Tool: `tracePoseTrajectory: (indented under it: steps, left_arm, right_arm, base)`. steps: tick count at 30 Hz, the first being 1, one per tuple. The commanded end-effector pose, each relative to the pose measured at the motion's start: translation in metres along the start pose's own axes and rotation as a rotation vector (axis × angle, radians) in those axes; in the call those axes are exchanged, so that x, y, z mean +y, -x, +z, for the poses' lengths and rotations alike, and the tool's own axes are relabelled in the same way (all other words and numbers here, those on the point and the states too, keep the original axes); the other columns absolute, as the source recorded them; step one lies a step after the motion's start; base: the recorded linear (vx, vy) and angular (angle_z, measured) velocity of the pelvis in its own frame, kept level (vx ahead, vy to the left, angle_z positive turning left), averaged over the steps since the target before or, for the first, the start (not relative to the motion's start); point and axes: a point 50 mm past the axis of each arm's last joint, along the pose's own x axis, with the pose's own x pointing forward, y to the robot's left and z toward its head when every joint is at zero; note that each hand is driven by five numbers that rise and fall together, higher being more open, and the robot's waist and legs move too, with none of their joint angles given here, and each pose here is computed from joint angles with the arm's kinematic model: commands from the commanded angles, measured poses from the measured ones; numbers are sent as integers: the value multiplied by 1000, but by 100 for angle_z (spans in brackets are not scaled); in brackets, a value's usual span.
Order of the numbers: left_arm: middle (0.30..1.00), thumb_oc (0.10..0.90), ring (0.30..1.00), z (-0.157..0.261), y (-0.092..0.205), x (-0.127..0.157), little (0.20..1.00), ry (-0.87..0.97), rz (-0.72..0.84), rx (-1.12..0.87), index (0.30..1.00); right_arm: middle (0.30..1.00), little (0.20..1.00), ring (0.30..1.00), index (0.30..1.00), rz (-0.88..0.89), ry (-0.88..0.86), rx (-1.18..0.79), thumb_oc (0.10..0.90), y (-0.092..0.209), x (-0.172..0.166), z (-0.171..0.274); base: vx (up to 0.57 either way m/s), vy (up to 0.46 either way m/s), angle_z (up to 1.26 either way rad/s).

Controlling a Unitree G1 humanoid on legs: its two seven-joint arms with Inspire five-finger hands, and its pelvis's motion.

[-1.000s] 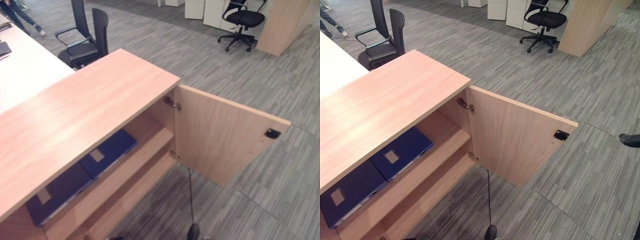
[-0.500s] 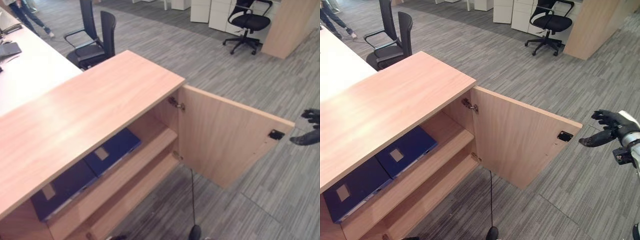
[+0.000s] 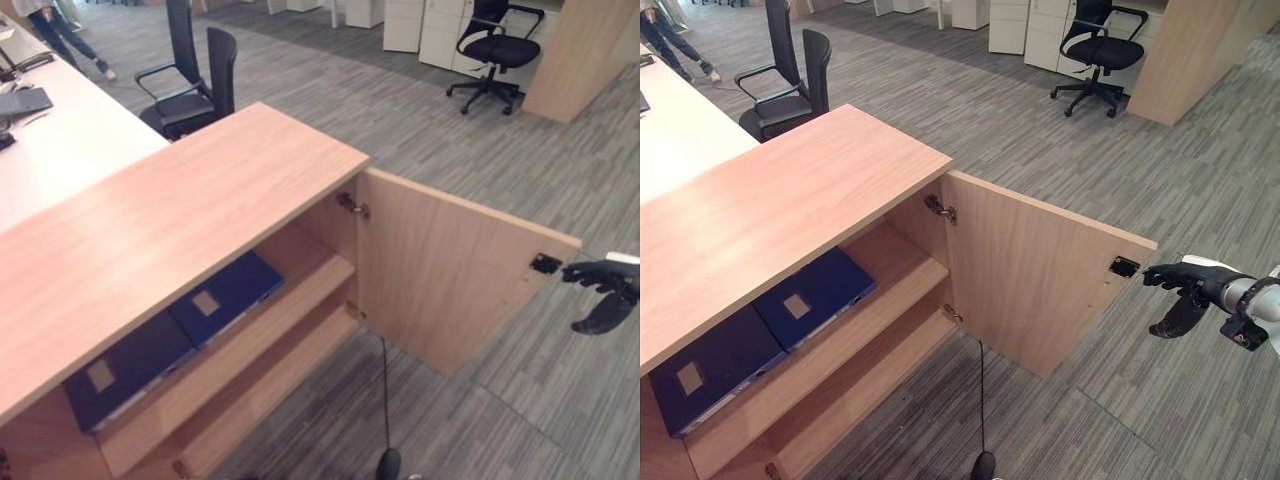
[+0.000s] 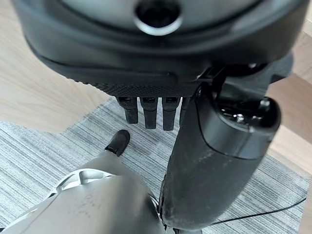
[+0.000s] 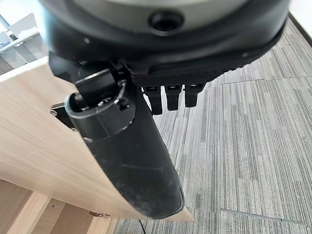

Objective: Put the empty folder in the office cabinet

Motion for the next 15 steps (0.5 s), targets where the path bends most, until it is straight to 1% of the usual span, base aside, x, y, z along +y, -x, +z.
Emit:
tracePoseTrajectory:
  steps: [1, 3, 4, 5, 7, 8, 9, 11, 13, 14, 15]
  left_arm:
    - [900, 800, 900, -16, 6, 26, 900, -90, 53, 32, 900]
    - [900, 800, 900, -16, 6, 25, 900, -95, 51, 34, 900]
    - [900, 800, 900, -17, 6, 24, 900, -101, 51, 39, 900]
    - [900, 800, 900, -17, 6, 25, 900, -102, 52, 39, 900]
    - [900, 800, 900, -16, 6, 25, 900, -106, 55, 40, 900]
    - [900, 800, 900, -16, 6, 25, 900, -102, 60, 39, 900]
    - [900, 800, 900, -16, 6, 25, 900, -102, 61, 39, 900]
    - [900, 800, 900, -17, 6, 24, 900, -94, 60, 40, 900]
    - [900, 800, 900, -17, 6, 22, 900, -90, 61, 40, 900]
    - [900, 800, 900, -19, 6, 21, 900, -83, 64, 44, 900]
    - [900, 800, 900, -18, 6, 22, 900, -82, 65, 43, 900]
  right_arm:
    - [900, 900, 900, 900, -194, -143, -204, 800, 0, -34, 40]
    - [900, 900, 900, 900, -211, -247, -266, 800, -8, -28, 47]
    - [900, 900, 900, 900, -230, -326, -304, 800, -14, -24, 52]
    - [900, 900, 900, 900, -230, -328, -304, 800, -14, -23, 52]
    - [900, 900, 900, 900, -266, -428, -361, 800, -19, -23, 61]
    - [900, 900, 900, 900, -302, -529, -409, 800, -21, -26, 66]
    - [900, 900, 900, 900, -303, -531, -409, 800, -21, -26, 66]
    - [900, 900, 900, 900, -347, -615, -436, 800, -22, -32, 68]
    - [900, 900, 900, 900, -376, -660, -450, 800, -22, -37, 71]
    - [900, 900, 900, 900, -424, -704, -450, 800, -20, -44, 67]
    - [900, 900, 900, 900, -425, -704, -451, 800, -20, -44, 68]
  base:
    - [2, -6, -5]
    - [7, -19, -8]
    - [8, -22, -8]
    - [8, -17, -6]
    - [2, -4, -2]
    - [0, 0, 0]
    - [0, 0, 0]
    - [14, -1, 4]
    - [0, 0, 0]
    - [0, 0, 0]
    - [7, 7, 4]
